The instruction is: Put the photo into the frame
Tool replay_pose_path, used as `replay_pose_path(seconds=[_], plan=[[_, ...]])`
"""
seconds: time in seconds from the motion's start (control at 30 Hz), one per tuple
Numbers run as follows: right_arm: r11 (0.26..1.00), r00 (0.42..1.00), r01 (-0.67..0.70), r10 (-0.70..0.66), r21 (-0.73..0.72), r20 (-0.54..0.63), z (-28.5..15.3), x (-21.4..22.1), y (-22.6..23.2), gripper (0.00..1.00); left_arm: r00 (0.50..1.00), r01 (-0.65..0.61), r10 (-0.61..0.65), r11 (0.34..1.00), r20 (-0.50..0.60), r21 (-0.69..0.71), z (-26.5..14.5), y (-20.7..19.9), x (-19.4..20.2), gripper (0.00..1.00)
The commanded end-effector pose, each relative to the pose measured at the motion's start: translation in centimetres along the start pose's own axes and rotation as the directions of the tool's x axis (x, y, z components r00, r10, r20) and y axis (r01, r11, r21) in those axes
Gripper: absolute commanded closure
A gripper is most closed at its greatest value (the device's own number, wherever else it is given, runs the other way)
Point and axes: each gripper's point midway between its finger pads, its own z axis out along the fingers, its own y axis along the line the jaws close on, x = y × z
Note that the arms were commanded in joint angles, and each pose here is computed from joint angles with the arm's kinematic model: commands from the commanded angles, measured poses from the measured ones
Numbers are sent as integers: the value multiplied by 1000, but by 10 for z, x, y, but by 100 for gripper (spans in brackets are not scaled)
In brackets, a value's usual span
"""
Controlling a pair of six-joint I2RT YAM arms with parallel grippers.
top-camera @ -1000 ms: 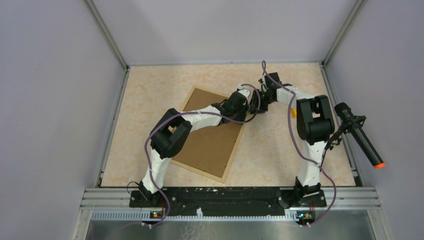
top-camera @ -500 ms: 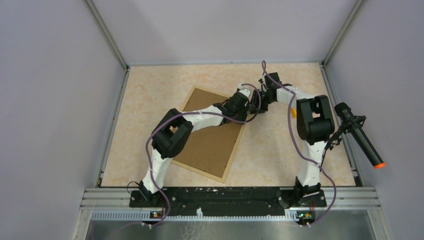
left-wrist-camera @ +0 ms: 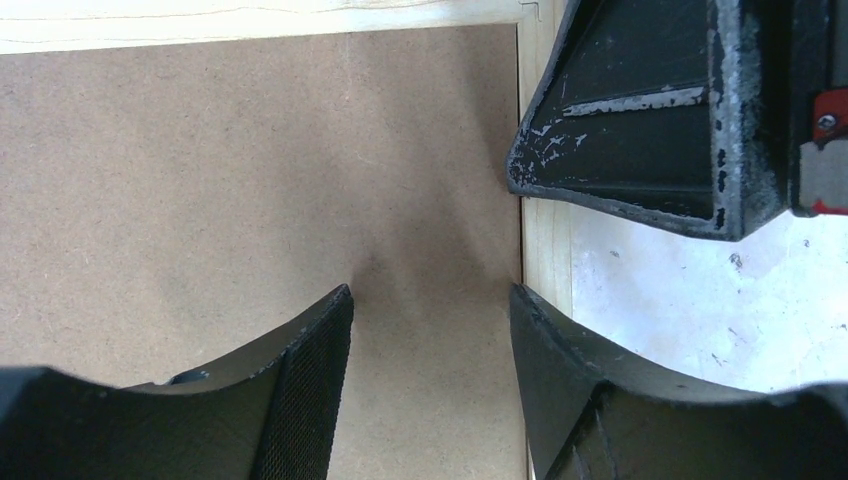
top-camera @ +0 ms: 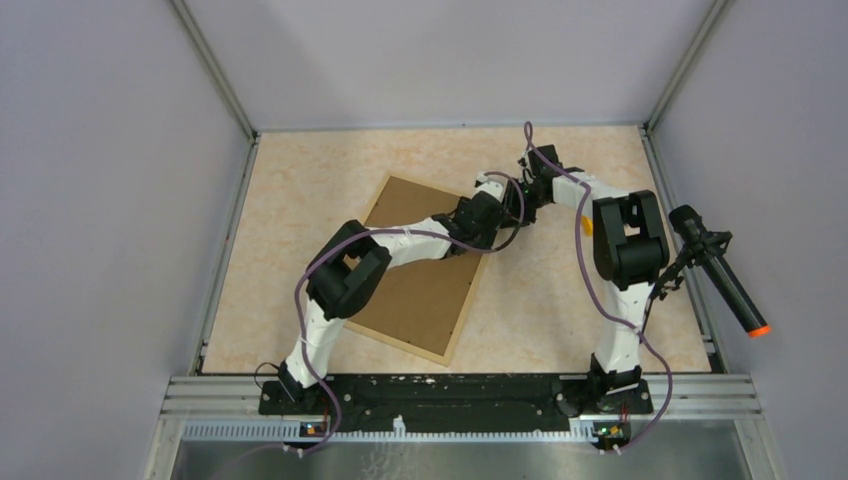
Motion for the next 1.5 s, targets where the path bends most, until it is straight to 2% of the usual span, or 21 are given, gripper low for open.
replay_pose_path(seconds=[0.0,0.13,0.3,0.4,0.47,0.5,0.6,0.7,0.77,0.9,1.03,1.13,1.47], plan=[[998,994,9,-1,67,-107,24,40,-13,70,766,-207,140,978,-628,-33,-16,55,224,34],[998,994,8,-1,66,-111,24,43,-13,70,757,-250,176,968,-629,-29,-20,60,234,31],[998,994,3,3,63,-109,26,43,-13,71,769,-274,209,962,-604,-15,-23,70,250,30],[998,993,3,4,55,-117,30,42,-13,70,782,-232,198,972,-590,18,-25,65,246,28],[999,993,13,-8,51,-114,29,41,-12,70,815,-86,123,992,-566,92,-32,46,220,27],[998,994,20,-15,52,-109,27,40,-11,70,841,24,66,987,-537,159,-40,32,194,26],[998,994,38,-33,50,-104,20,33,-7,67,877,263,-80,905,-474,333,-63,10,122,25],[996,993,48,-40,70,-114,14,27,-5,60,898,343,-150,828,-414,443,-85,8,69,24],[996,993,54,-47,70,-109,7,24,-1,56,901,372,-186,796,-392,477,-95,12,53,24],[997,990,36,-27,68,-136,-6,33,9,56,873,436,-257,793,-415,426,-88,32,67,26],[994,983,7,12,105,-183,-10,57,5,68,836,488,-319,804,-446,341,-75,39,93,33],[993,980,-7,31,119,-199,-10,65,6,72,813,509,-344,811,-470,286,-68,44,113,35],[971,974,6,49,238,-221,-3,78,-5,73,806,507,-347,823,-479,257,-64,48,124,34]])
